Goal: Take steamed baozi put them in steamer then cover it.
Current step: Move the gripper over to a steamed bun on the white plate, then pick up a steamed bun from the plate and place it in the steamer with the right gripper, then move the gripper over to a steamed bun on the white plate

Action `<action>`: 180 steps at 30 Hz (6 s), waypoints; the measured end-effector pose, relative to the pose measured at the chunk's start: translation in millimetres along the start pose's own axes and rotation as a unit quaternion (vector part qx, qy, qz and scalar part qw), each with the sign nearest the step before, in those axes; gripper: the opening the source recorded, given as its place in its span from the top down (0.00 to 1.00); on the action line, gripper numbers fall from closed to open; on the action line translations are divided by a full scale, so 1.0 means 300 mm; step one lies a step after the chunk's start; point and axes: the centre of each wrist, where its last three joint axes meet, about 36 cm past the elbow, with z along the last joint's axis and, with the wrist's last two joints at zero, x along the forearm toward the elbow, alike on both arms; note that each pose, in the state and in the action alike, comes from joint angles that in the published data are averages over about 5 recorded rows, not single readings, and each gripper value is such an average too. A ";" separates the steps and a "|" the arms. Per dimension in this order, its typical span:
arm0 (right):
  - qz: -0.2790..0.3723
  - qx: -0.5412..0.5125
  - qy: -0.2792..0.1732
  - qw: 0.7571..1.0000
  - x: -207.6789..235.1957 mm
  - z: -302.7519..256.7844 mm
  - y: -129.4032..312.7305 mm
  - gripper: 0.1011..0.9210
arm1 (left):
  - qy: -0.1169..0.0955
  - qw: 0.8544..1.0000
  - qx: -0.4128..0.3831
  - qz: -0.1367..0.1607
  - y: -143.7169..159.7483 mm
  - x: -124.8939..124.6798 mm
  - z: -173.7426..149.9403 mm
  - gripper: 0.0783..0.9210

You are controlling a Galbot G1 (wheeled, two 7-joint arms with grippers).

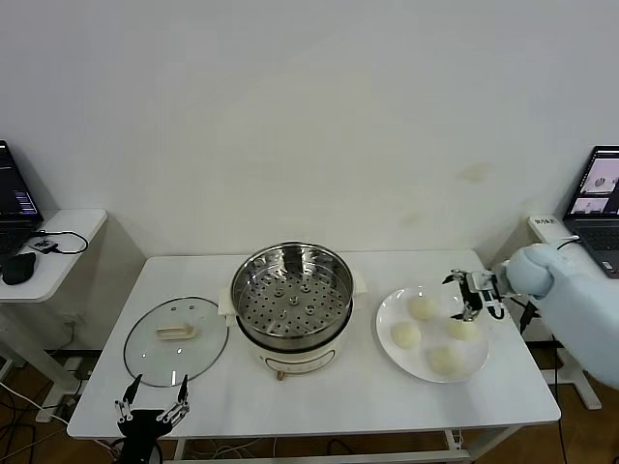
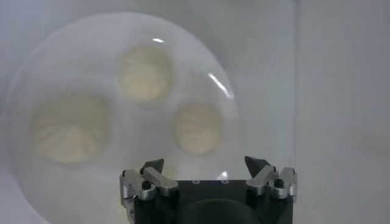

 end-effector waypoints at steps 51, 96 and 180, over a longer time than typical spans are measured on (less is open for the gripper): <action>-0.055 0.015 0.038 0.998 -0.263 -0.138 -0.156 0.42 | -0.004 1.000 -0.016 -0.004 0.027 0.002 0.002 0.12; 0.039 0.264 -0.128 0.955 0.270 -0.983 -0.569 0.40 | -0.030 0.999 0.032 -0.012 0.083 -0.064 0.021 0.12; -0.021 0.067 0.012 0.997 0.298 -0.375 -0.111 0.12 | -0.023 0.999 0.015 -0.017 0.122 -0.069 0.005 0.12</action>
